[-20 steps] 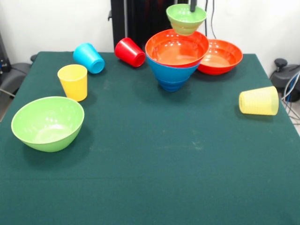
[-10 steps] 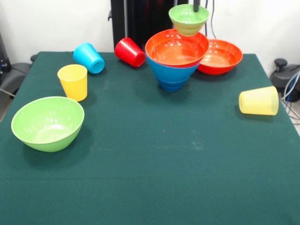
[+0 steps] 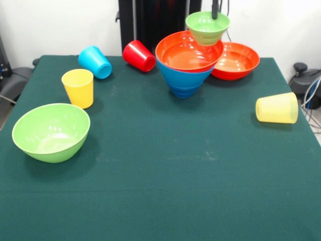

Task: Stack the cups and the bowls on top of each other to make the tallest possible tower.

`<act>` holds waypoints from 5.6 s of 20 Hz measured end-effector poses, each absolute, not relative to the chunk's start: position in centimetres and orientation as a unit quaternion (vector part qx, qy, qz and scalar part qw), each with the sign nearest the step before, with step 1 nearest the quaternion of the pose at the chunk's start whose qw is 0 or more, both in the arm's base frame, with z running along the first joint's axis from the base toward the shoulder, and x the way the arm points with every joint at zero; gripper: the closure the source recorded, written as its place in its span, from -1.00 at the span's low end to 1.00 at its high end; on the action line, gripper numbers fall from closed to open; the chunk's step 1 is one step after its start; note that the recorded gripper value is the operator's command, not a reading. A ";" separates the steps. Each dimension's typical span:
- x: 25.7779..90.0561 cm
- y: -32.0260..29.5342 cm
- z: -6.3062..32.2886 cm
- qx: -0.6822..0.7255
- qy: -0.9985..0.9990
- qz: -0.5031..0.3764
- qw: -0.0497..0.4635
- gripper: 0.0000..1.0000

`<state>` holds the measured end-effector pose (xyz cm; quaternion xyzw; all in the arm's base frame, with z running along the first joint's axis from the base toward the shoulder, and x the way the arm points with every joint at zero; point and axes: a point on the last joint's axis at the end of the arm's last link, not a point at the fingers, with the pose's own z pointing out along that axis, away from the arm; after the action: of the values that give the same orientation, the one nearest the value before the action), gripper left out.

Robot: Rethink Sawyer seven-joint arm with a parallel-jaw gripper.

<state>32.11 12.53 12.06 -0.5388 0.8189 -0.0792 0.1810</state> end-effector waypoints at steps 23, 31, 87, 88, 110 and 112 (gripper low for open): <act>31.9 11.7 9.1 -0.546 0.822 -0.061 0.151 1.00; 31.2 11.3 8.6 -0.542 0.827 -0.057 0.138 1.00; 31.0 10.2 8.3 -0.542 0.827 -0.072 0.132 -1.00; 31.0 10.2 8.3 -0.543 0.826 -0.072 0.132 -1.00; 32.1 11.1 11.4 -0.410 0.900 -0.050 0.138 -1.00; 32.6 10.5 11.7 -0.405 0.903 -0.048 0.136 -1.00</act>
<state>32.57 10.53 11.71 -0.4051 0.9027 -0.0483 0.1364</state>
